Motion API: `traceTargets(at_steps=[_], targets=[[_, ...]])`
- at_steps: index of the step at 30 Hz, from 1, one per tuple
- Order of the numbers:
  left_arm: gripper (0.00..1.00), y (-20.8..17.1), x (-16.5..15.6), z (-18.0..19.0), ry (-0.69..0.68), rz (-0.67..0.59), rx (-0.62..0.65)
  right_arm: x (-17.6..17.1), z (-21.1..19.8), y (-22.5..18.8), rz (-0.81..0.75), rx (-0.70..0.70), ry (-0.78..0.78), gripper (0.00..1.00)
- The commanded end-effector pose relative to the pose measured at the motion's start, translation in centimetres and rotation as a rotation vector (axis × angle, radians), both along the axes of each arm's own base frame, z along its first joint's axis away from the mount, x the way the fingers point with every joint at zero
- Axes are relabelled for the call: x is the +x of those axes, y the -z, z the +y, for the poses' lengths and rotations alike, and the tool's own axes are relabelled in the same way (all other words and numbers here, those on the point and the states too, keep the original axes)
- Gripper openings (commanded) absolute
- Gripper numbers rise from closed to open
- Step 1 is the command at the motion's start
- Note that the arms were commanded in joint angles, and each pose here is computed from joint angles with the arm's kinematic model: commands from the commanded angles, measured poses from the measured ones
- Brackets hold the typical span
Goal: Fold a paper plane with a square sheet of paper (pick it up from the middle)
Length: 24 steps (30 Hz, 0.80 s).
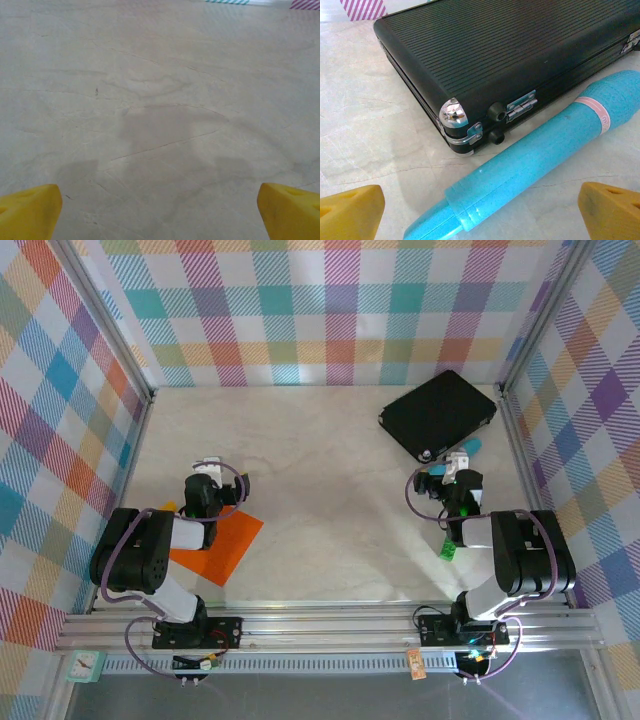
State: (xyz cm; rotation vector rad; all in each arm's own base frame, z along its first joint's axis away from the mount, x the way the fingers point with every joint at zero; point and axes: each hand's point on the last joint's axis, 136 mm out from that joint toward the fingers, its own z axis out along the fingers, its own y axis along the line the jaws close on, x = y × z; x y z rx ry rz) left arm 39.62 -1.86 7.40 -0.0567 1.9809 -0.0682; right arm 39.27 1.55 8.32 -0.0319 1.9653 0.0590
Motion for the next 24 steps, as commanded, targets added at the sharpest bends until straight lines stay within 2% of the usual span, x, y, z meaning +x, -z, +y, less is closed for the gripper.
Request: traceTargets(at_steps=[1, 24], targets=[[1.0, -0.78, 0.54, 0.23, 0.005, -0.025, 0.003, 0.58, 0.01, -0.8, -0.021, 0.012, -0.004, 0.99], [1.0, -0.75, 0.59, 0.36, -0.003, -0.023, 0.003, 0.64, -0.01, -0.81, -0.02, 0.015, -0.003, 0.99]])
